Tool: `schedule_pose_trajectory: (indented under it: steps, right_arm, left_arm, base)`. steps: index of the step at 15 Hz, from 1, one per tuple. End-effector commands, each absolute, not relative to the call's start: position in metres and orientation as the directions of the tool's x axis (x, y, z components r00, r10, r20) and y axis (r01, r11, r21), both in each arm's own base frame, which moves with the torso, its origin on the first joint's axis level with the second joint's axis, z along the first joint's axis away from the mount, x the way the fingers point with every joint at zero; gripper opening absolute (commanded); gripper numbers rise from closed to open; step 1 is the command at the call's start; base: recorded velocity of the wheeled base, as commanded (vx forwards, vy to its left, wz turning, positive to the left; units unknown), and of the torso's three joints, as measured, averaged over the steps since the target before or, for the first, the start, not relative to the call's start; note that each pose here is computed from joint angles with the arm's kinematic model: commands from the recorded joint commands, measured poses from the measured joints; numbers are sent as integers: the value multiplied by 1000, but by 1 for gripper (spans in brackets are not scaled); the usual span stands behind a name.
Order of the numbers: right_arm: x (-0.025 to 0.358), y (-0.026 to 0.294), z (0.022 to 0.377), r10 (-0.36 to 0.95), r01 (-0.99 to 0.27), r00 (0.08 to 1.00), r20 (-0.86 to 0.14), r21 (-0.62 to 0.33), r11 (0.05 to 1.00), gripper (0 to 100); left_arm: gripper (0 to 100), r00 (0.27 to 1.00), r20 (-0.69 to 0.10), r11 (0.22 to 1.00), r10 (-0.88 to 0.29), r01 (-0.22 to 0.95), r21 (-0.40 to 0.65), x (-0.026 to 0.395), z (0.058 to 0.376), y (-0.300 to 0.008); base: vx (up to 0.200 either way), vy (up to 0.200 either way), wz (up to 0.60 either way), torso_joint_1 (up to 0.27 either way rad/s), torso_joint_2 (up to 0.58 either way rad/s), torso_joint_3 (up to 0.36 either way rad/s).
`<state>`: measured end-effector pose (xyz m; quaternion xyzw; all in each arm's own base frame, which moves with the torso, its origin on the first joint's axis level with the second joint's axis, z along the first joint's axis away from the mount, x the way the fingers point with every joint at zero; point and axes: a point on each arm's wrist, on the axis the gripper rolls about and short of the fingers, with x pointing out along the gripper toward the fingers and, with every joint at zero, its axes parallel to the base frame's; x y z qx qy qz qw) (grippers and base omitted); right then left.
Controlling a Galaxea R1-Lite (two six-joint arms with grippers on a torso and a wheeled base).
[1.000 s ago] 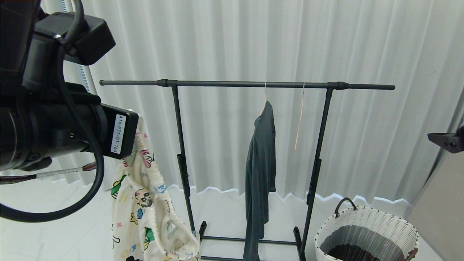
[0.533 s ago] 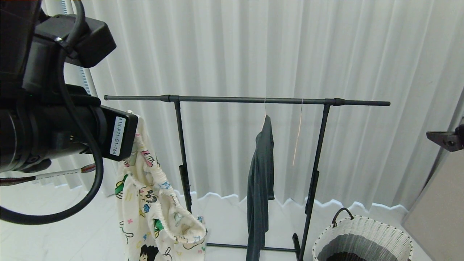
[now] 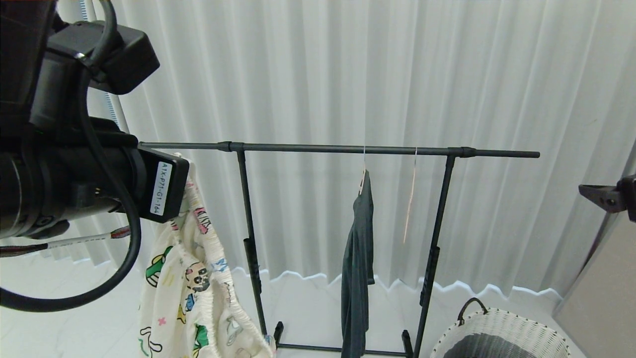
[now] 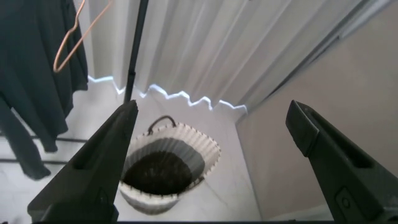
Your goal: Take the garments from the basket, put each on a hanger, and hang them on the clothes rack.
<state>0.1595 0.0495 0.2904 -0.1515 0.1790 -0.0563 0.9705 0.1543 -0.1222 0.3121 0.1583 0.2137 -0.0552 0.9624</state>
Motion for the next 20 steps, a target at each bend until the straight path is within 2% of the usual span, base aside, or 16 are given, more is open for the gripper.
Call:
schedule_pose_trajectory:
  steps: [1,8,17,20]
  right_arm:
    - [160,50,287,-163,51,927,-337,-318,947,100]
    - [157,49,285,-163,49,926,-341,-319,947,100]
    - [153,49,275,-156,30,918,-364,-330,944,100]
    - [152,50,273,-153,24,917,-368,-333,943,100]
  left_arm:
    - [0,902,-431,943,-38,175,282,155,311,-123]
    - [0,902,-431,944,-37,173,282,155,311,-123]
    - [0,902,-430,944,-37,172,280,155,311,-123]
    - [0,900,-434,943,-35,174,283,155,309,-123]
  base:
    - [200,0,0,27,2,-7]
    - [200,0,0,4,0,-1]
    - [0,0,0,0,0,0]
    - [0,200,0,-1,-1,2]
